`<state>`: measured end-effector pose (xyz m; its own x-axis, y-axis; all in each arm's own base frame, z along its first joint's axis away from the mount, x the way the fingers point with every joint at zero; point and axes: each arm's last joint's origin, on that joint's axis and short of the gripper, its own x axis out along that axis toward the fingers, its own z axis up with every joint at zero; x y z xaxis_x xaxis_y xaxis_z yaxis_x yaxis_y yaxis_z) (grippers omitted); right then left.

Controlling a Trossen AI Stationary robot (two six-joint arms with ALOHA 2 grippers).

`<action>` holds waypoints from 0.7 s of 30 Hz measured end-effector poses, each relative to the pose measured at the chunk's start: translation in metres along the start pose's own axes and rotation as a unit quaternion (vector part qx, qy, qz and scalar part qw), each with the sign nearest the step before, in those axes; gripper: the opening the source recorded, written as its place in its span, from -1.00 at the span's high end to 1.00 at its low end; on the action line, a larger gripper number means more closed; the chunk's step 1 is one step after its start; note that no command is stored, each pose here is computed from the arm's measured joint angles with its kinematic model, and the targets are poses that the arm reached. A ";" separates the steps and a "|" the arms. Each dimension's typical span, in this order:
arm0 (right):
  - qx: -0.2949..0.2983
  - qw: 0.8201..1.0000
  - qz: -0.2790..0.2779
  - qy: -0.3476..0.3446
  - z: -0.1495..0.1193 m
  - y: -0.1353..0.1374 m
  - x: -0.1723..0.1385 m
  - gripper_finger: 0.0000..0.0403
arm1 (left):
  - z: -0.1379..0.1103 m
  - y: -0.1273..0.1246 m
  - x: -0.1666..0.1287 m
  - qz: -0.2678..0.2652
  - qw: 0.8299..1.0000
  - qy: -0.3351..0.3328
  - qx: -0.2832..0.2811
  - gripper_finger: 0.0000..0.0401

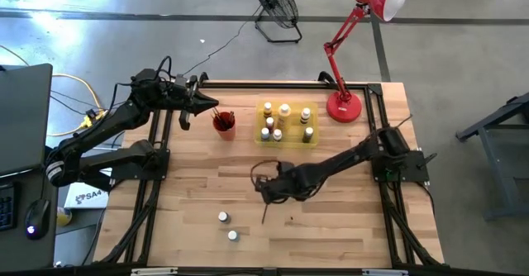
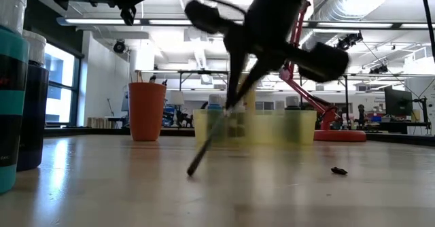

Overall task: Pick & Place Paint Supplies
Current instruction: Put the silver paintbrush into the orange cup

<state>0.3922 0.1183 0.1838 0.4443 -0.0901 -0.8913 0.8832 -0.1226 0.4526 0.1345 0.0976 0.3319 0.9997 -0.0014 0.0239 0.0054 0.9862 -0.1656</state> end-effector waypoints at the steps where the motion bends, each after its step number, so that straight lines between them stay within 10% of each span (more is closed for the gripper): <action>1: -0.005 1.000 0.010 -0.005 0.003 0.003 -0.006 0.99 | 0.000 0.000 0.000 0.000 1.000 0.000 0.000 0.92; 21: -0.129 0.976 0.150 -0.091 0.036 0.029 -0.088 0.98 | -0.025 0.001 -0.002 -0.016 0.989 0.105 -0.105 0.90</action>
<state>0.3735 0.0870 0.2769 0.6749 -0.2603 -0.6905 0.7369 0.1879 0.6494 0.1329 0.0940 0.3070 0.9815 -0.0891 -0.1693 0.0205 0.9287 -0.3702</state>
